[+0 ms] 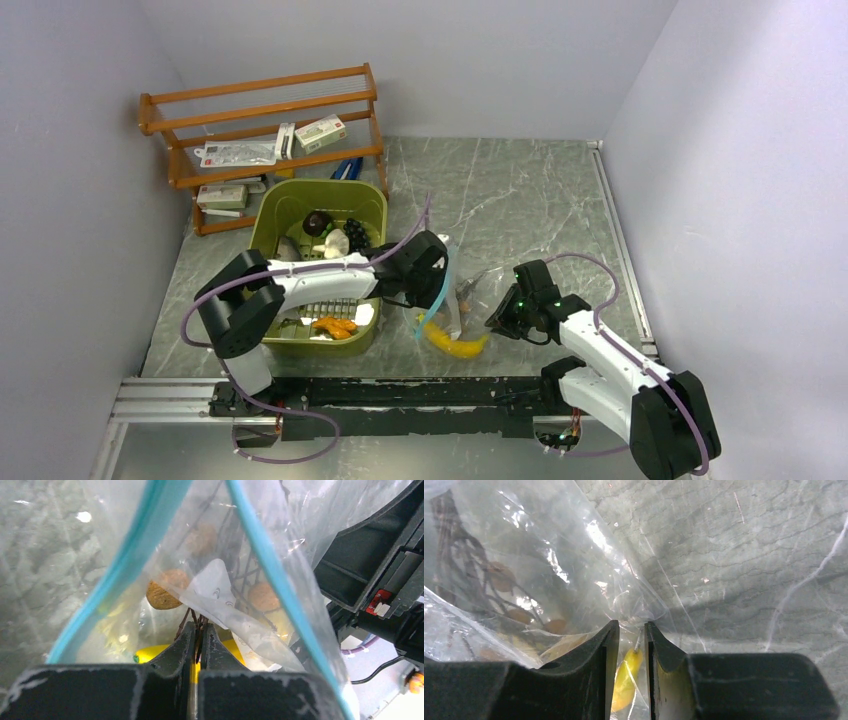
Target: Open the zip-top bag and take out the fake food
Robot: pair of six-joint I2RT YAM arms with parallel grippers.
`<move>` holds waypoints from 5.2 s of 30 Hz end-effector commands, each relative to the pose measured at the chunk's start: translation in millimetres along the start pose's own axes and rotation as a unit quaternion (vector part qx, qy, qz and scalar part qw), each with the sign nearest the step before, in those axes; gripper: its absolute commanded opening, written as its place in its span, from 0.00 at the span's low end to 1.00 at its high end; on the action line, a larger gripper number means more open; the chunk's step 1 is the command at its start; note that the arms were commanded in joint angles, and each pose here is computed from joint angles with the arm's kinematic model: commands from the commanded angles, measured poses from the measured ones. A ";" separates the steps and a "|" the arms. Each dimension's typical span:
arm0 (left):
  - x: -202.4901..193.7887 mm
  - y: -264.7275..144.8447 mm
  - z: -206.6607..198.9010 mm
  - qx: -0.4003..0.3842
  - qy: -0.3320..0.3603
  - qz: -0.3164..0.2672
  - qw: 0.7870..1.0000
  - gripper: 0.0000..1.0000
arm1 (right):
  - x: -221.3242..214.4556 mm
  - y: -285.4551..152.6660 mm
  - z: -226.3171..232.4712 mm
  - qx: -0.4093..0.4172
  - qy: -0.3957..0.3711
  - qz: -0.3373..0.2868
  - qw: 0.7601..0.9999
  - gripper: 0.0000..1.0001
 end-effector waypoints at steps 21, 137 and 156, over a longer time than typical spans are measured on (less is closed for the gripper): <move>23.4 -59.7 19.4 0.117 0.119 0.028 0.986 0.07 | 6.3 -1.5 -18.1 -0.053 0.004 -0.029 0.998 0.26; 75.6 -216.6 23.2 0.231 0.138 -0.123 0.955 0.07 | 44.9 -36.3 16.8 0.001 -0.042 -0.067 0.997 0.02; -21.8 -233.0 82.7 0.269 -0.096 -0.118 0.951 0.07 | 40.5 -30.7 12.4 0.000 -0.039 -0.056 0.998 0.02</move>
Point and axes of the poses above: each gripper's point midway between its finger pads, its own y axis out along the fingers, its own z axis along the line the jaws close on, x = y × z, the point moved 4 cm from there along -y, back along the fingers, and after that the axes turned 13 degrees about y, right-handed, at the moved point
